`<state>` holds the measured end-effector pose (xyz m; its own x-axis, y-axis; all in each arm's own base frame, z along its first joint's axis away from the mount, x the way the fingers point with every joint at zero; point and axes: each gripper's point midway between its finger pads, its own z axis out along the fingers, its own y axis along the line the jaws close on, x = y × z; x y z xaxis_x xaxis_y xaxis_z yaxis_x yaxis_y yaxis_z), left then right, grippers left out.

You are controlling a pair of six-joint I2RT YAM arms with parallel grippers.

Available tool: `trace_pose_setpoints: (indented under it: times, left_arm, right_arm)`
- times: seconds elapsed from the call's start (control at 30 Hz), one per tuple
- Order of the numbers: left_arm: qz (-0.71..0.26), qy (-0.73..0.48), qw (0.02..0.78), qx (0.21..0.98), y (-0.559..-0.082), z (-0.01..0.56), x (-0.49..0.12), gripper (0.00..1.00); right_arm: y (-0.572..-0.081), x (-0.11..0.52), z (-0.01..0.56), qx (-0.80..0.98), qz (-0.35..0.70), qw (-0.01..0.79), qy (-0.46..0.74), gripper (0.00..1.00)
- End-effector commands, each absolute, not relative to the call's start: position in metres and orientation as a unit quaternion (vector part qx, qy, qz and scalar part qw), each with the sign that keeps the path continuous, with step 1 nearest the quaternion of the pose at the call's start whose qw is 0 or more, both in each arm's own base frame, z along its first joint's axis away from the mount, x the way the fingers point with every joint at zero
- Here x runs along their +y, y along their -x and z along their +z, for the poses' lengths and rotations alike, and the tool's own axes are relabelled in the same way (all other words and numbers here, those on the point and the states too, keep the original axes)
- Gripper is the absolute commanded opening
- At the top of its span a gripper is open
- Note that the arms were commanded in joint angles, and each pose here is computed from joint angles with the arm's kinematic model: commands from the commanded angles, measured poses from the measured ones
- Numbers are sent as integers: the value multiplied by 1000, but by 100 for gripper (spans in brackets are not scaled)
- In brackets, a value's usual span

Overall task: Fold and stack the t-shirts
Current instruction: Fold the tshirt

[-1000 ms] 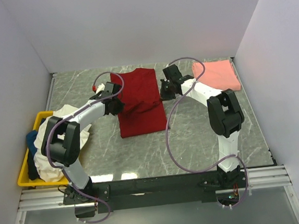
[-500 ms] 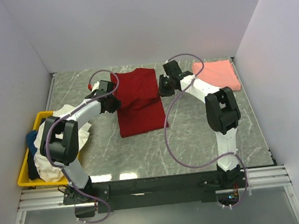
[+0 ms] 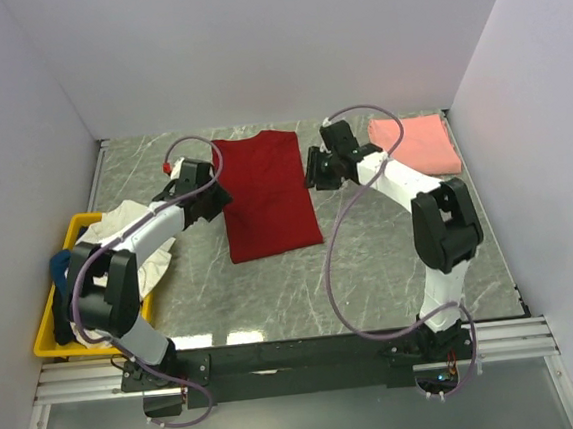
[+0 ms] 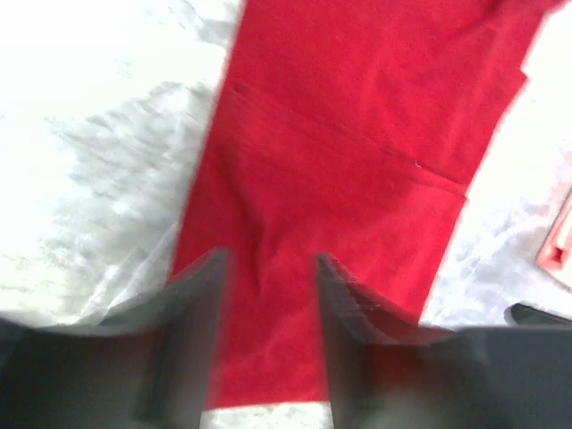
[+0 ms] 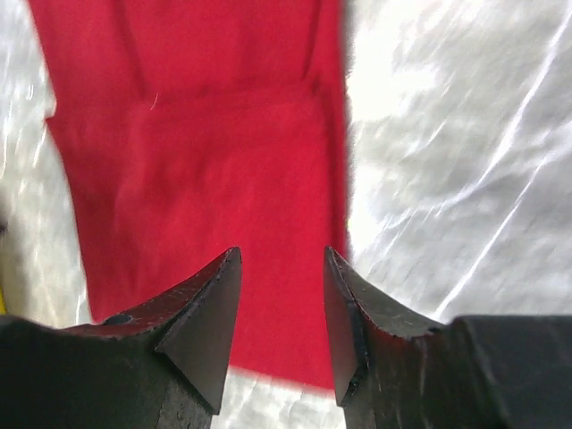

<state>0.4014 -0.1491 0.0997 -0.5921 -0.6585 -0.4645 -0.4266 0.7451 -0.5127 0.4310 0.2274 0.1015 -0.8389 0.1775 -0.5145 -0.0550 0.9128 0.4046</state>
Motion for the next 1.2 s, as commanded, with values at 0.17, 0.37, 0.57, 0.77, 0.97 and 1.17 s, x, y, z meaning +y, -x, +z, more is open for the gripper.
trace_pose_setpoints:
  times: [0.17, 0.37, 0.57, 0.77, 0.97, 1.17]
  left_arm:
    - [-229, 255, 318, 884, -366, 101, -207, 6]
    - [-210, 248, 268, 907, -324, 48, -212, 1]
    - [-202, 258, 258, 909, -294, 28, -195, 1]
    - [-193, 258, 266, 909, -290, 32, -187, 1]
    - [-193, 267, 298, 896, -292, 66, -174, 18]
    - [-207, 275, 302, 889, -280, 73, -167, 44]
  right_arm:
    - [-370, 273, 108, 923, 260, 284, 7, 46]
    - [-343, 255, 56, 943, 238, 231, -25, 36]
    - [-318, 220, 24, 949, 226, 212, -58, 34]
    - [-310, 213, 20, 952, 215, 210, -58, 34]
    - [-308, 204, 39, 948, 209, 233, -57, 35]
    - [-302, 200, 47, 942, 224, 242, -63, 47]
